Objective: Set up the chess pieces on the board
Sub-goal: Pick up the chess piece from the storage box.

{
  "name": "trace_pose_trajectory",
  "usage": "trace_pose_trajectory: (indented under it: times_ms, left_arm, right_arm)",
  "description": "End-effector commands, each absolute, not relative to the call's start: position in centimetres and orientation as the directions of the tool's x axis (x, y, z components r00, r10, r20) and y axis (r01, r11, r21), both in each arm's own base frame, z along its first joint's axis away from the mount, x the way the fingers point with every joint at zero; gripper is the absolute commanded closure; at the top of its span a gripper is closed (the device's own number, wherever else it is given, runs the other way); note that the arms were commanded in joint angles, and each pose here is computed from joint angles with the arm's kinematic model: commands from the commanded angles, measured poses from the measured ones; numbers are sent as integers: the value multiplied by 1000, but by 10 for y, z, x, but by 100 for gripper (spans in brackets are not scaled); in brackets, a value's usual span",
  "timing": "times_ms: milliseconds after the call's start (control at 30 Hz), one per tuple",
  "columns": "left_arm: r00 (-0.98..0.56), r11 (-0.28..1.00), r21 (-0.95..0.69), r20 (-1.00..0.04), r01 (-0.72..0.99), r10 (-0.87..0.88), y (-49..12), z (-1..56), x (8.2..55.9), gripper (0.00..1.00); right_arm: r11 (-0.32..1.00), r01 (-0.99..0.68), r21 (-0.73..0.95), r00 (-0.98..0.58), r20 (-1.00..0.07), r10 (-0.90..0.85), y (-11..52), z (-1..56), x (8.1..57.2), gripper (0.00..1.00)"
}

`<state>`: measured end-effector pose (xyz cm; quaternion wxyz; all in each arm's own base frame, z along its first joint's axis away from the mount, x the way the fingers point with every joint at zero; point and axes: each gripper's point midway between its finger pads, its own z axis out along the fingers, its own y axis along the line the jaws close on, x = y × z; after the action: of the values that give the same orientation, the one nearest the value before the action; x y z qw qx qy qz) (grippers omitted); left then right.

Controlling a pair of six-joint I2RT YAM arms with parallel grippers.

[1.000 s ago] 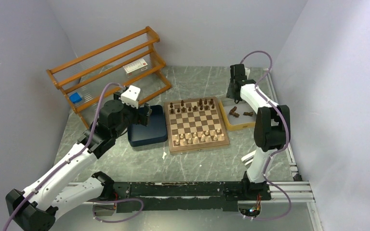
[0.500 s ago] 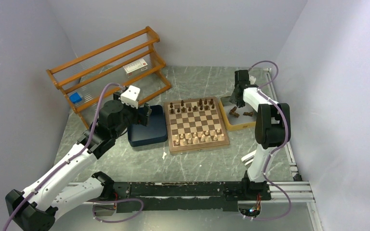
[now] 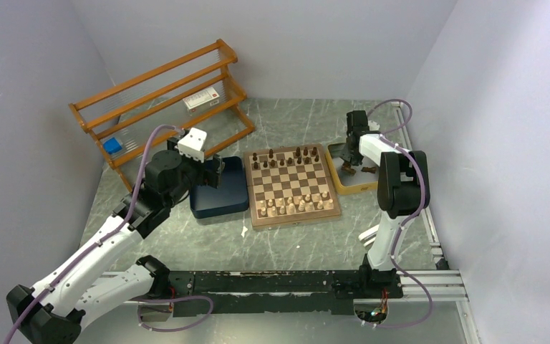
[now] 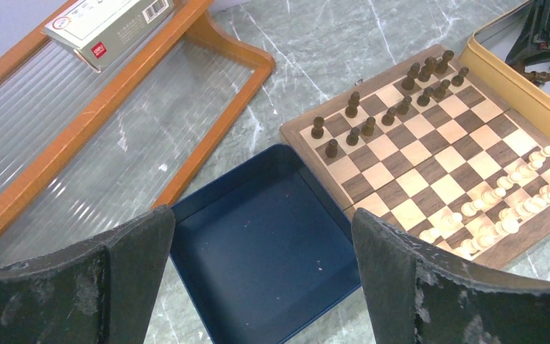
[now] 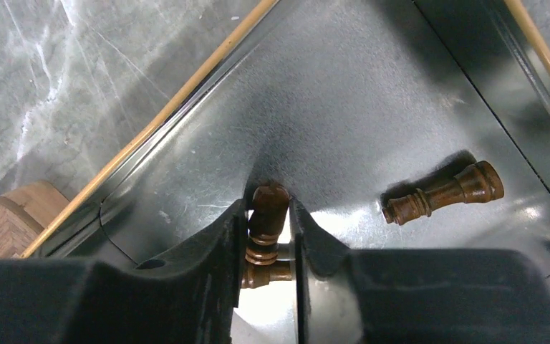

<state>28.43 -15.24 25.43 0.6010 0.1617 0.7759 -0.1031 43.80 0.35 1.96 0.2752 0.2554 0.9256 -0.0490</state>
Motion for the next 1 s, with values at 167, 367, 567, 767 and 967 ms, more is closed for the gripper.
trace_pose_trajectory:
  times_ms: [167, 367, 567, 767, 967]
  left_arm:
    - [-228, 927, 13, -968, 375, 106, -155, 256, 282, 2]
    - [-288, 930, -11, -952, 368, 102, -161, 248, 286, 5]
    - [-356, 920, -56, -930, 389, 94, -174, 235, 288, 7]
    - [-415, 890, -172, -910, 423, 21, -199, 243, 292, 12]
    - [-479, 835, -299, -877, 462, -49, -230, 261, 297, 18]
  right_arm:
    - [884, 466, 34, -694, -607, 389, -5, 31, 446, 82]
    - [905, 425, -2, -669, -675, 312, -14, 68, 451, 86]
    - [947, 321, 22, -651, -721, 238, -3, 100, 459, 88]
    - [995, 49, 87, -568, -817, 100, 46, 137, 463, 88]
    - [933, -327, 153, -372, -928, 22, 117, 193, 450, 88]
